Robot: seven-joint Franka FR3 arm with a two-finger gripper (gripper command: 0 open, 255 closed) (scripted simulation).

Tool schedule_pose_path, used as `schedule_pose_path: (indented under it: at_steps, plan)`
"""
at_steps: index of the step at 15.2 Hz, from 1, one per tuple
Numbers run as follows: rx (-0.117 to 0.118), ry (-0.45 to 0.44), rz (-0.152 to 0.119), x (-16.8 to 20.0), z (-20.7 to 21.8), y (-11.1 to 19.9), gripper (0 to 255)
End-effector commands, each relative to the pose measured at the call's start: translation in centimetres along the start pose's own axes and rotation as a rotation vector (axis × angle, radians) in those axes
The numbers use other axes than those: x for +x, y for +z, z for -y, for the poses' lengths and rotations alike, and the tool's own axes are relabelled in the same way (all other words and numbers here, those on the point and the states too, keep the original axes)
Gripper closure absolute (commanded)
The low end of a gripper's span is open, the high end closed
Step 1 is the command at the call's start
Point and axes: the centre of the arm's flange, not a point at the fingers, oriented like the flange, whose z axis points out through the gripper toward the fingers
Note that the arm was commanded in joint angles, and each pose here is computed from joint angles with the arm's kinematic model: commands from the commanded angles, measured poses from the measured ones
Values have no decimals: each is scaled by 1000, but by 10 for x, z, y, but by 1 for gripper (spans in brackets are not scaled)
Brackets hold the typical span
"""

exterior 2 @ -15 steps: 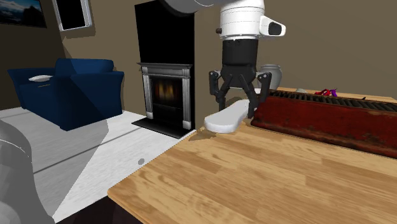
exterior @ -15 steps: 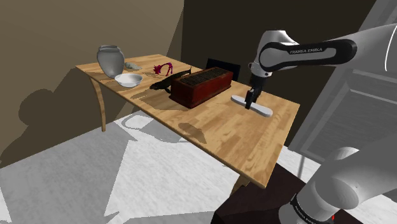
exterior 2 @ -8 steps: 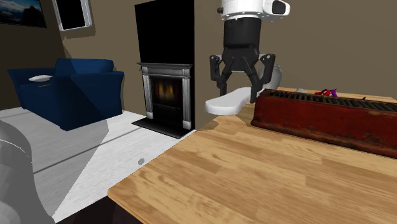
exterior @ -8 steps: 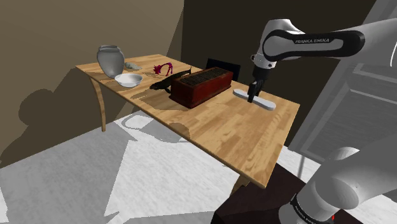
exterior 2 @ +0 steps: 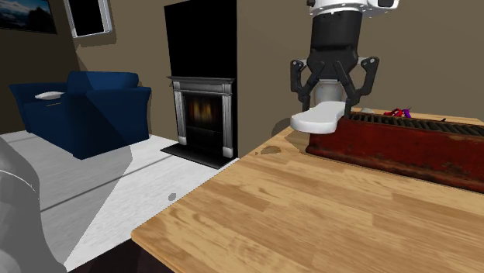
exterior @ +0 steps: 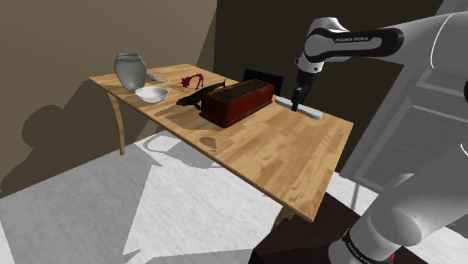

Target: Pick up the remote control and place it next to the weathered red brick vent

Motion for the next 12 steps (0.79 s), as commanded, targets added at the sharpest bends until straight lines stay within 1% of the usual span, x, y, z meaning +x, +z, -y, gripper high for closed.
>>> schedule_pose_path:
  at_steps: [1, 5, 12]
  plan:
    - [-1, -1, -1, 11, -24, -2, 255]
    - [-1, -1, -1, 37, -74, -2, 255]
    - [-1, -1, -1, 38, -73, 35, 255]
